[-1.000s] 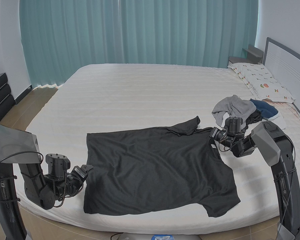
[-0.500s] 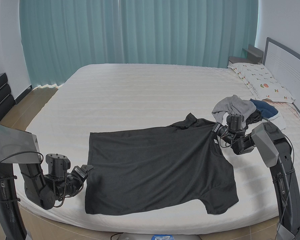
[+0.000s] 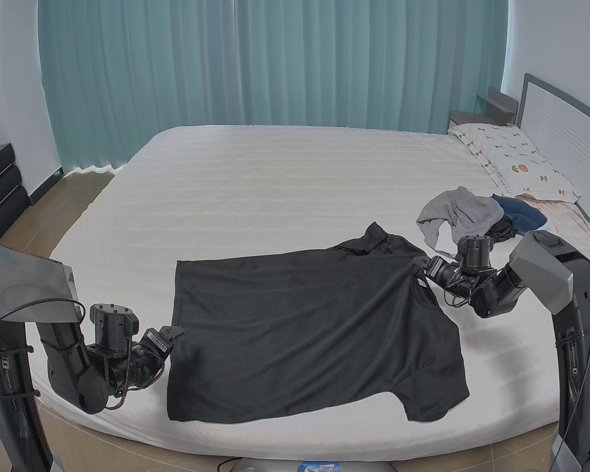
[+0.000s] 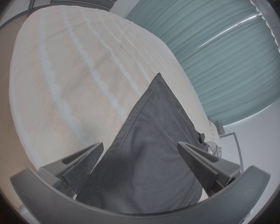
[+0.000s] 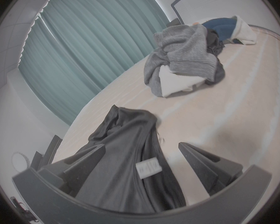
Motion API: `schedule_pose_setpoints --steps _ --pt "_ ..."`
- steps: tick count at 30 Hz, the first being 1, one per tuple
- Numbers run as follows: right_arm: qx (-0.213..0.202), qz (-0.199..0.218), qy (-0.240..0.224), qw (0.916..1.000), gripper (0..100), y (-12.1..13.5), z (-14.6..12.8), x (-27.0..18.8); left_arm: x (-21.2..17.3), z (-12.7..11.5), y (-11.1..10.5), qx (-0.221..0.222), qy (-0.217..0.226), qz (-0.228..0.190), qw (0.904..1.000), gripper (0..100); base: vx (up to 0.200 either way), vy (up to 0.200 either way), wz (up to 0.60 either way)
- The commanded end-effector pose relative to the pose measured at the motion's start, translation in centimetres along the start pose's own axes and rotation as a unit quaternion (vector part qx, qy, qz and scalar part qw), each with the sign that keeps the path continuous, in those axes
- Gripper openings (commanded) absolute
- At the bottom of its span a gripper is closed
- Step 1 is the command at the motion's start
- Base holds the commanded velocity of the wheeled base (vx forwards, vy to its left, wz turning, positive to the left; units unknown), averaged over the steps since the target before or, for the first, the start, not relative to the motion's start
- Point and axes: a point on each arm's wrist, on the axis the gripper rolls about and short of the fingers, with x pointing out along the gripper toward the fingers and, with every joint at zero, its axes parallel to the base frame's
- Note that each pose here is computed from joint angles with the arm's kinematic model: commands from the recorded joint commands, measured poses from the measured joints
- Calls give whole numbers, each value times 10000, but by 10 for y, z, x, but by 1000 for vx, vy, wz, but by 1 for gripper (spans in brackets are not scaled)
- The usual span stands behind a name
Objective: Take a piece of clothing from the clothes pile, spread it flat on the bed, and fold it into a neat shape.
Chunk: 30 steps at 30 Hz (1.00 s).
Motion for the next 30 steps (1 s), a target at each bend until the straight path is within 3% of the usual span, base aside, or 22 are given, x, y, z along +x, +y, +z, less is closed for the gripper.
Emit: schedule_pose_setpoints --steps 1,4,11,19,25,30 --pt "346 268 221 9988 100 19 7 -82 -10 -8 3 53 120 5 9999 100 0 0 0" --pt "367 123 448 9982 100 16 -4 -100 -13 -11 3 89 127 -70 9999 100 0 0 0" --pt "520 -333 978 9933 100 -1 -31 -143 -26 -29 6 371 444 -60 9983 100 -200 0 0" --pt "947 -509 1472 9832 100 -2 -58 -159 -36 -38 20 1068 700 234 9915 100 -50 0 0" --pt "952 -402 1397 9848 100 -3 -61 -163 -28 -57 21 1369 906 358 9858 100 0 0 0" --pt "926 -349 1387 9854 100 -2 -63 -165 -15 -74 18 1687 596 538 9824 100 0 0 0"
